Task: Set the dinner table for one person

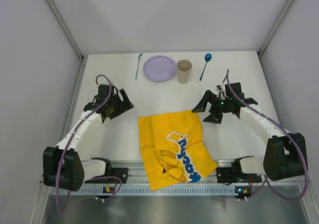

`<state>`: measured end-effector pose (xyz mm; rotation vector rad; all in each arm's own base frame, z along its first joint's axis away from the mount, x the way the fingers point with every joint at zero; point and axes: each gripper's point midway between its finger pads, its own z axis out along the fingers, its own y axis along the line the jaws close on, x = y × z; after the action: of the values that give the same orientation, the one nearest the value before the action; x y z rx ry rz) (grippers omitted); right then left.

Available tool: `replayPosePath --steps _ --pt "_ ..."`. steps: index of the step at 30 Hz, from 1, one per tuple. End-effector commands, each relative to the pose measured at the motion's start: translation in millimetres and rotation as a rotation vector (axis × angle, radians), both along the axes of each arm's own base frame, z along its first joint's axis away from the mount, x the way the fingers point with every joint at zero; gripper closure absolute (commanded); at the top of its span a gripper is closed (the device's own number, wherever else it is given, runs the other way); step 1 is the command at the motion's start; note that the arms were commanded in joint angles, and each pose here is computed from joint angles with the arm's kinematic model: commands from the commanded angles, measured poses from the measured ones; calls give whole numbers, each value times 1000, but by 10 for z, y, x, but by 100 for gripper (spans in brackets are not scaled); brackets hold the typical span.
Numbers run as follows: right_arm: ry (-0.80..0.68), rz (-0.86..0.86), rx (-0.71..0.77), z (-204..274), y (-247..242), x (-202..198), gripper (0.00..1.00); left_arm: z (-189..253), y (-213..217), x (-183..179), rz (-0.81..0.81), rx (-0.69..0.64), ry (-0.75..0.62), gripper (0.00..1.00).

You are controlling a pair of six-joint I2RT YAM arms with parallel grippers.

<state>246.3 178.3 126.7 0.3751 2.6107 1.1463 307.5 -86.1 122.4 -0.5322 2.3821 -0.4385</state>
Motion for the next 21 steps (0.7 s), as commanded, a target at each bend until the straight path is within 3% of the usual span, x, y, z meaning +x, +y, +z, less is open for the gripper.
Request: replayPosePath --steps 1,7,17,21 --pt "8 -56 -183 -154 -348 249 0 -6 -154 -195 -37 -32 34 16" --pt "130 -85 -371 -664 -693 197 0 -368 -261 -535 -63 -41 149 20" --pt "187 10 -332 -1102 -273 36 0 -809 -428 -769 -115 -46 271 28" --pt "173 65 -328 -1107 -54 59 6 -975 -511 -760 -152 -53 308 36"
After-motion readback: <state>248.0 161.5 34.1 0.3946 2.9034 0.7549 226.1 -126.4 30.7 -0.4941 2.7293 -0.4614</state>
